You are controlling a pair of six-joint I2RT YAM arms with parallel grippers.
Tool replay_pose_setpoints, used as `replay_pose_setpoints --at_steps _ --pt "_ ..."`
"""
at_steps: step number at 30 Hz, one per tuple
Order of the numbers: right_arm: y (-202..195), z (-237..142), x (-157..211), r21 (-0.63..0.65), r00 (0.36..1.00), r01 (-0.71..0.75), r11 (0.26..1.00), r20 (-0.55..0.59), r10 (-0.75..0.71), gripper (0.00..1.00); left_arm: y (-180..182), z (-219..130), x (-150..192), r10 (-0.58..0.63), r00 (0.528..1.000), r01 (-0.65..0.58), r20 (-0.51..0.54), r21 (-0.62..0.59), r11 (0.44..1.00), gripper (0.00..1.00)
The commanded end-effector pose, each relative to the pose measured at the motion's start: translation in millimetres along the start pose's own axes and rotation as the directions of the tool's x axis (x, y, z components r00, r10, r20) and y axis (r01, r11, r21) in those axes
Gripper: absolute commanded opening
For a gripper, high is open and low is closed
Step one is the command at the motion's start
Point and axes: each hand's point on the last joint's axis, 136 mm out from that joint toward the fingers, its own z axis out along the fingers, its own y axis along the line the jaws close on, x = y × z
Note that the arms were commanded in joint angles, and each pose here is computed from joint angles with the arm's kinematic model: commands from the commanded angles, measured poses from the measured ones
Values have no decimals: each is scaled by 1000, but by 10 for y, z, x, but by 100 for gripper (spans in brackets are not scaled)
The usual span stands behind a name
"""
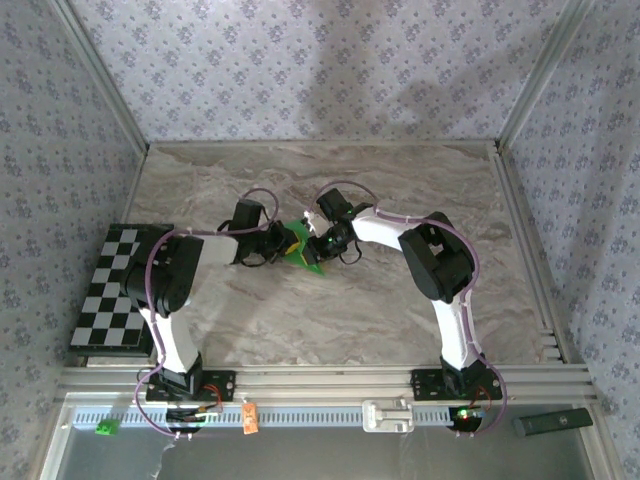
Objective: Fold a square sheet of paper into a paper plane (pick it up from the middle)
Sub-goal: Fourth fold the wing at the center of the table.
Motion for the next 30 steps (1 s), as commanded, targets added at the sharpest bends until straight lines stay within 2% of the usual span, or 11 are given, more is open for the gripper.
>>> replay_pose_setpoints --at_steps 1,11,17,23,30 --pt "1 -118 -3 18 1000 -2 1000 16 2 23 -4 26 -42 -14 1000 14 5 -11 1000 8" --pt "-68 -78 112 50 1000 9 999 -6 -8 23 61 30 -50 -35 999 35 5 -32 999 8" --pt "-114 -43 163 48 1000 0 999 -11 0 15 38 27 -52 -33 999 33 0 -28 999 8" --pt "-81 -42 160 -32 999 -40 999 -4 40 8 -66 -63 -87 -16 1000 16 15 -1 1000 10" --pt "-43 -56 151 -146 993 -119 982 -11 119 5 -144 -249 -103 38 997 -40 65 23 999 16"
